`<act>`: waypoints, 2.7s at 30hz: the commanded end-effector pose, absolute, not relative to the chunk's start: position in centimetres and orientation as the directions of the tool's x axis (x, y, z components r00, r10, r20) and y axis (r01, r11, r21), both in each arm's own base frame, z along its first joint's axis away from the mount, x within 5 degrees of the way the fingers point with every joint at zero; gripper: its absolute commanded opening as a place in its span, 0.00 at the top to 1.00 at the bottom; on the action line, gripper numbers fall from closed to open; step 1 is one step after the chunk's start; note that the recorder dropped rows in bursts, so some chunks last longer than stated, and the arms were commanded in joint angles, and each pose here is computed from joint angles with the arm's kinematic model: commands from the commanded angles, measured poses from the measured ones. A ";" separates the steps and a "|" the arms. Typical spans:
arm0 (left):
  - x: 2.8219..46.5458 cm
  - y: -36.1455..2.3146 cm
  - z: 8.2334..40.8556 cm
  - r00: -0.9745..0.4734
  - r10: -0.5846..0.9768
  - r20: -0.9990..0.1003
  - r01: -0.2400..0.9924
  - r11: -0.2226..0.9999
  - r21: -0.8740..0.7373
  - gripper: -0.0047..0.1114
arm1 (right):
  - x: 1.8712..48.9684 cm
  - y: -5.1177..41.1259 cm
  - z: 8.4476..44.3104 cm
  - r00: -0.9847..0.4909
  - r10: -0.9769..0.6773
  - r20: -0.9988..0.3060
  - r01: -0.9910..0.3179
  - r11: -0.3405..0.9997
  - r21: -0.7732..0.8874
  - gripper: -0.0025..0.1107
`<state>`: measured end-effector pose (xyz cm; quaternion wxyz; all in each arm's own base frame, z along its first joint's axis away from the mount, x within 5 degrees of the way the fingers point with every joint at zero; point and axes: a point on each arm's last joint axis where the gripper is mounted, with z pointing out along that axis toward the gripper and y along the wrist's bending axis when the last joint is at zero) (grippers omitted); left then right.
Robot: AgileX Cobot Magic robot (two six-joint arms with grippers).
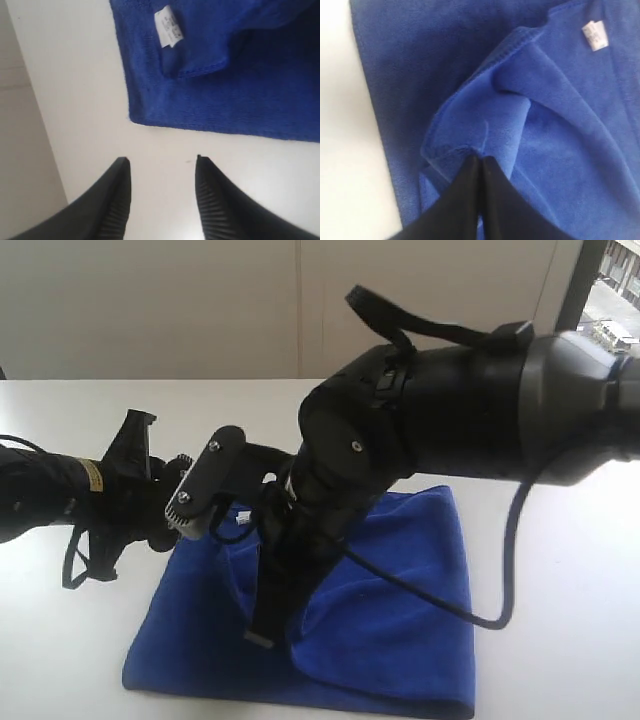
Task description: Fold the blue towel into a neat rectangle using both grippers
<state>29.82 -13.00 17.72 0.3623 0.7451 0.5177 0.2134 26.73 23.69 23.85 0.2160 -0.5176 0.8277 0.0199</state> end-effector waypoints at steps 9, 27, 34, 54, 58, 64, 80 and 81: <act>34.5 -14.8 14.6 0.393 0.905 -0.161 0.497 -0.061 0.865 0.55 | 27.1 20.1 28.8 -0.440 -0.765 -0.470 -0.730 0.610 -0.310 0.98; 38.0 -11.9 22.9 -0.678 0.565 -0.471 0.678 0.728 -0.101 0.61 | 27.5 19.5 28.9 -0.468 -0.745 -0.476 -0.703 0.640 -0.311 0.98; 40.2 -10.5 20.5 -0.806 0.345 -0.480 0.589 0.545 -0.597 0.61 | 27.5 19.5 28.8 -0.474 -0.744 -0.472 -0.701 0.643 -0.309 0.98; 41.4 -11.1 13.7 -0.910 0.242 -0.336 0.413 0.487 -0.769 0.46 | 27.4 19.3 29.4 -0.463 -0.741 -0.486 -0.692 0.645 -0.325 0.98; 41.6 -11.4 13.8 -0.908 0.214 -0.361 0.420 0.464 -0.780 0.46 | 27.0 18.9 30.5 -0.450 -0.728 -0.518 -0.681 0.654 -0.328 0.98; 41.4 -12.4 13.6 -0.898 0.244 -0.365 0.439 0.470 -0.766 0.46 | 26.7 18.8 31.4 -0.436 -0.711 -0.552 -0.671 0.666 -0.327 0.98; 42.1 -13.5 13.8 -0.887 0.197 -0.419 0.455 0.532 -0.714 0.96 | 26.4 19.0 31.3 -0.461 -0.685 -0.565 -0.674 0.684 -0.280 0.98; 42.2 -13.6 14.4 -0.877 0.186 -0.443 0.470 0.524 -0.710 0.96 | 26.4 19.0 31.3 -0.458 -0.687 -0.564 -0.680 0.680 -0.275 0.98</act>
